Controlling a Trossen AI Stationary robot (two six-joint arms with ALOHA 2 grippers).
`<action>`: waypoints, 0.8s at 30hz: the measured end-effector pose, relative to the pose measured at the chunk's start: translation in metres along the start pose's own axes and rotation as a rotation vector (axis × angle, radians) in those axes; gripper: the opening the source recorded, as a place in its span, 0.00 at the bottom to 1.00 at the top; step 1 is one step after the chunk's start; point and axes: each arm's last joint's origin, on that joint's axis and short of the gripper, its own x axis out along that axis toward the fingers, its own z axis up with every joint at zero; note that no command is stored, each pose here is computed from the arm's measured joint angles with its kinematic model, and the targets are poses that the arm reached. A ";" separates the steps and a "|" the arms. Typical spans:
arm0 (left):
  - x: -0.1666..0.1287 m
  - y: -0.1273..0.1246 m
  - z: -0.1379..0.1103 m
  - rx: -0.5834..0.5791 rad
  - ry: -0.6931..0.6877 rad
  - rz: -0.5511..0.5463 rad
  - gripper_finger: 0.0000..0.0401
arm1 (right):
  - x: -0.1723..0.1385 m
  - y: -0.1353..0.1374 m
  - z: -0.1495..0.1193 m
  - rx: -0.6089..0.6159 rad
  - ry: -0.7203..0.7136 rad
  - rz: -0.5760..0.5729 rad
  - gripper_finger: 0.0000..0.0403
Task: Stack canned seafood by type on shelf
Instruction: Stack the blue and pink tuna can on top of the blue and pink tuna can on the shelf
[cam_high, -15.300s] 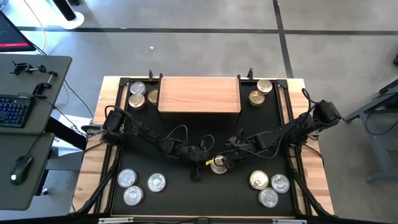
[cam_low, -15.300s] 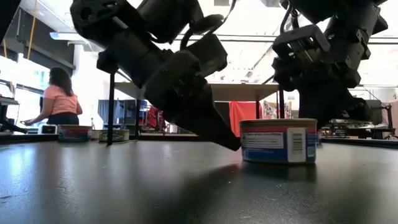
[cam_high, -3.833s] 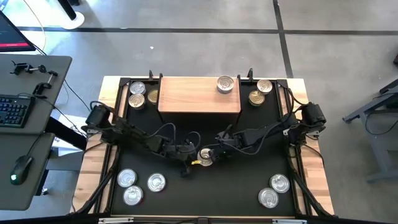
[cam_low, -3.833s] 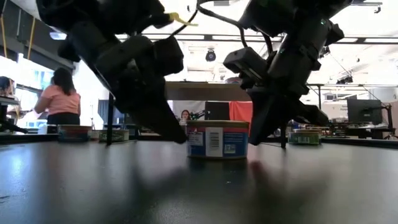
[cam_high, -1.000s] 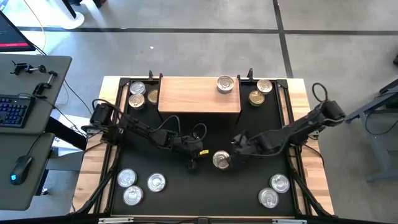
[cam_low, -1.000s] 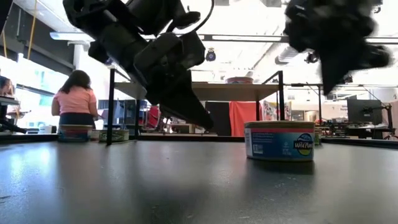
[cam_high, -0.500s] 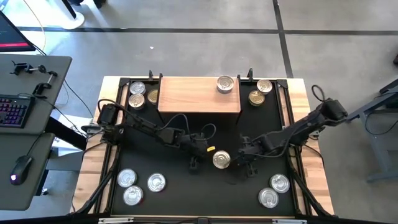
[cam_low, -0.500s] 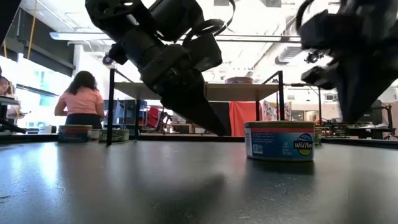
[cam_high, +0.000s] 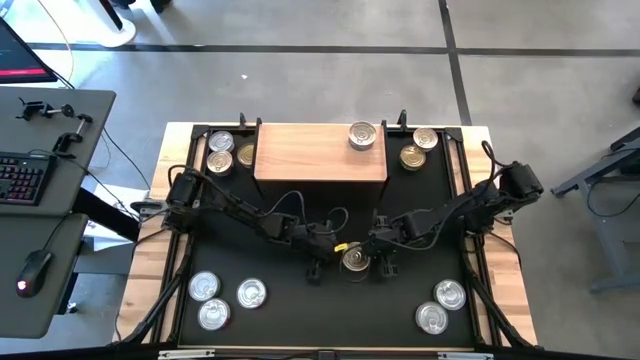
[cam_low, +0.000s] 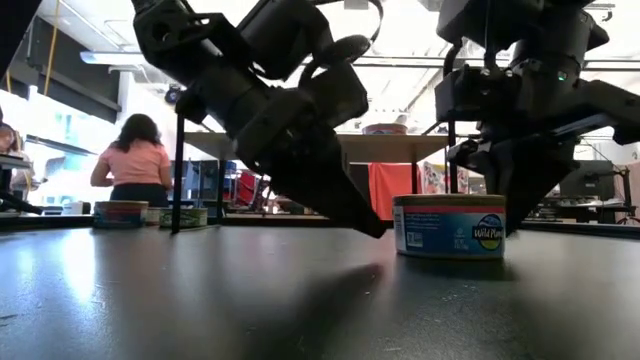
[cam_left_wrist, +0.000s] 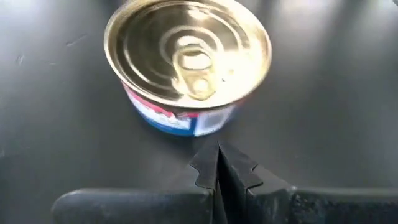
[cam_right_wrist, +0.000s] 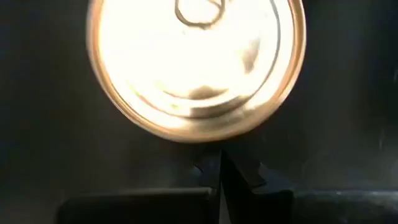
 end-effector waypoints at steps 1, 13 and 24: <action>0.001 0.000 -0.001 -0.003 0.001 0.001 0.00 | 0.000 0.000 0.000 0.001 -0.003 0.003 0.00; 0.001 0.004 -0.003 0.002 0.013 0.024 0.00 | -0.016 0.004 0.025 -0.003 -0.072 0.013 0.00; 0.007 0.001 -0.012 -0.019 0.059 0.047 0.00 | -0.036 0.009 0.048 -0.005 -0.133 0.021 0.00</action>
